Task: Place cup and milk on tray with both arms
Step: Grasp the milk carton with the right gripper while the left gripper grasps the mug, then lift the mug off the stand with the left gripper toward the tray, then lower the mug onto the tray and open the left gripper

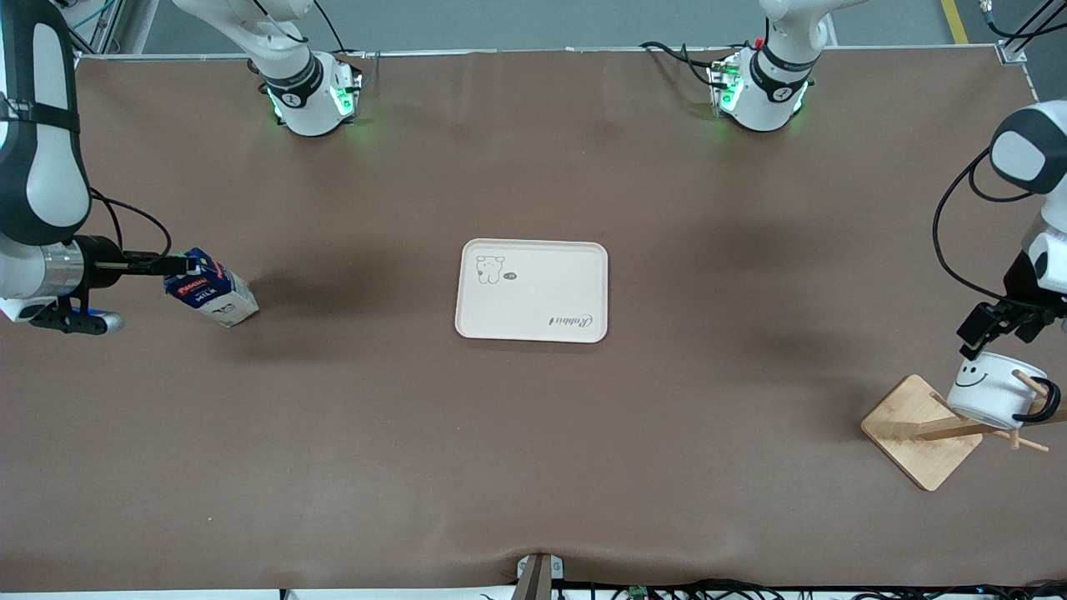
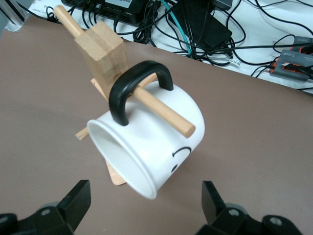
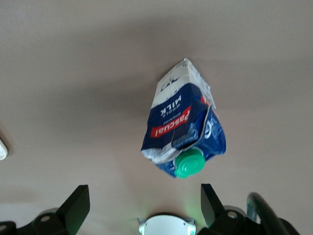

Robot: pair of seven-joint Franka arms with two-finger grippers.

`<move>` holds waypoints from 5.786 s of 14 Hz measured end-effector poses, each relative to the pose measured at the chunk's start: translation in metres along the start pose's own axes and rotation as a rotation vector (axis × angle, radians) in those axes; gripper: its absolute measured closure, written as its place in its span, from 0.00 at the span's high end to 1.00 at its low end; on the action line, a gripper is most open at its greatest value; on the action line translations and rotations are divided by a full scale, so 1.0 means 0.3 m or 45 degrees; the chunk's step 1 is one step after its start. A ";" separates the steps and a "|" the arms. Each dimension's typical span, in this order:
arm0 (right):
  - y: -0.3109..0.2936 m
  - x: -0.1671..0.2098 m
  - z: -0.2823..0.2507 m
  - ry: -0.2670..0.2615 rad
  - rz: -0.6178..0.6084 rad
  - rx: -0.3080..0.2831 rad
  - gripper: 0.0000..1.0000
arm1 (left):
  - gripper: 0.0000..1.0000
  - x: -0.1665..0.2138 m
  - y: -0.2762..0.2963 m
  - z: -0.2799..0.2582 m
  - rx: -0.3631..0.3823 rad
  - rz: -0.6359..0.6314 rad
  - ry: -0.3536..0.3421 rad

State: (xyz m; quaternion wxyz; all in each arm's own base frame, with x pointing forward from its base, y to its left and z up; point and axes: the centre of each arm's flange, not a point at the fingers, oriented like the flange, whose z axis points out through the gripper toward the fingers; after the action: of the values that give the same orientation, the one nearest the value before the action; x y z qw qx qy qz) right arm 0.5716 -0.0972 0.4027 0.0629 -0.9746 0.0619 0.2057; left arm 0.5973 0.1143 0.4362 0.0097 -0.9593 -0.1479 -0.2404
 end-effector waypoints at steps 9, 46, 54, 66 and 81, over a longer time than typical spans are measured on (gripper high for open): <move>0.007 0.002 0.036 0.267 -0.243 -0.186 1.00 | 0.81 0.049 0.034 0.062 -0.024 0.005 0.004; 0.118 -0.136 -0.131 0.354 -0.330 0.021 0.57 | 0.07 -0.220 0.902 -0.173 -0.103 -0.027 -0.520; 0.091 -0.049 -0.298 0.224 -0.226 0.007 0.57 | 0.07 -0.544 1.322 -0.047 -0.006 -0.376 -0.737; -0.503 -0.108 -0.295 0.112 -0.158 -0.054 0.57 | 0.07 -0.940 1.652 0.199 0.207 -0.923 -0.951; -1.151 -0.314 -0.108 0.022 -0.043 -0.090 0.57 | 0.15 -1.006 1.609 0.315 0.264 -0.978 -0.970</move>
State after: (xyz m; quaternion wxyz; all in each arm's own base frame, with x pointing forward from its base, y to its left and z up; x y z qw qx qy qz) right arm 0.5495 0.2469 0.5040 0.0312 -0.9789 0.0385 0.1981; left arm 0.5260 -0.4229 0.2380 -0.0386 -0.8495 -0.5034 0.1533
